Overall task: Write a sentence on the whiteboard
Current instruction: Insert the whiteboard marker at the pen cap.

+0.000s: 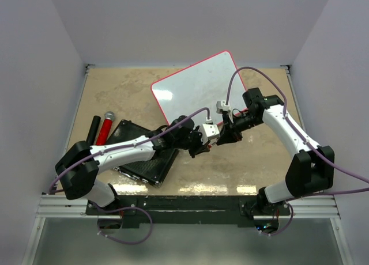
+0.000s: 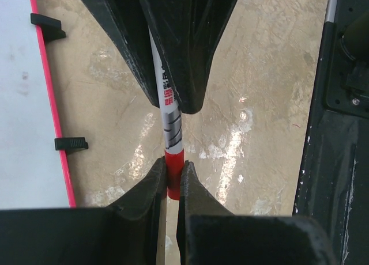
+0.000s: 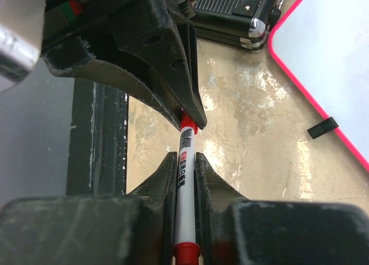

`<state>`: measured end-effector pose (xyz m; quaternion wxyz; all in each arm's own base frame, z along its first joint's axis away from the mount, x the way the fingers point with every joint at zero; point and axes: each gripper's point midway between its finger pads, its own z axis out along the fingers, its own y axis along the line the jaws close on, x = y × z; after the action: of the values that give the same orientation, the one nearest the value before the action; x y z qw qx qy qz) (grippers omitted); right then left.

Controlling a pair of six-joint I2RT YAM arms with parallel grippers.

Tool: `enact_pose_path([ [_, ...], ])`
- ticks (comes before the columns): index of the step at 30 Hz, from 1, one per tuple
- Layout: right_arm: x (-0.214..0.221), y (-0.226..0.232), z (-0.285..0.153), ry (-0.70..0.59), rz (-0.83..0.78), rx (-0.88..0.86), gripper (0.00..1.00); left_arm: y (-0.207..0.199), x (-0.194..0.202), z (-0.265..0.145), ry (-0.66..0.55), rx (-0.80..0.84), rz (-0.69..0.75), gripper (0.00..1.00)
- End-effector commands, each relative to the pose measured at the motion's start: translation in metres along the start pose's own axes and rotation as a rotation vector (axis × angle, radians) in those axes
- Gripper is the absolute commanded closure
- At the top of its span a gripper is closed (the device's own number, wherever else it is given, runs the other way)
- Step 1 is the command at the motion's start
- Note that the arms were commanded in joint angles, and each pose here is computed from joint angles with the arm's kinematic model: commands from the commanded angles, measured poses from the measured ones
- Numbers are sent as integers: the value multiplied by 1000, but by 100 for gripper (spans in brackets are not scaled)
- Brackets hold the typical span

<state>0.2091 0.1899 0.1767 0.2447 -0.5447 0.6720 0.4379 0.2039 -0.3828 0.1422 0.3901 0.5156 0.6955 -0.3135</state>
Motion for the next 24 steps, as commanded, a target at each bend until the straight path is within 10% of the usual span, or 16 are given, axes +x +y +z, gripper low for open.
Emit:
enact_pose_path([
  [1,-11,8,2,-42,8,-22,100,5,-16,2,-57,-4,31,100],
  [24,-52,7,-59,-129,-155,183,100,8,94,-48,183,-73,103,100],
])
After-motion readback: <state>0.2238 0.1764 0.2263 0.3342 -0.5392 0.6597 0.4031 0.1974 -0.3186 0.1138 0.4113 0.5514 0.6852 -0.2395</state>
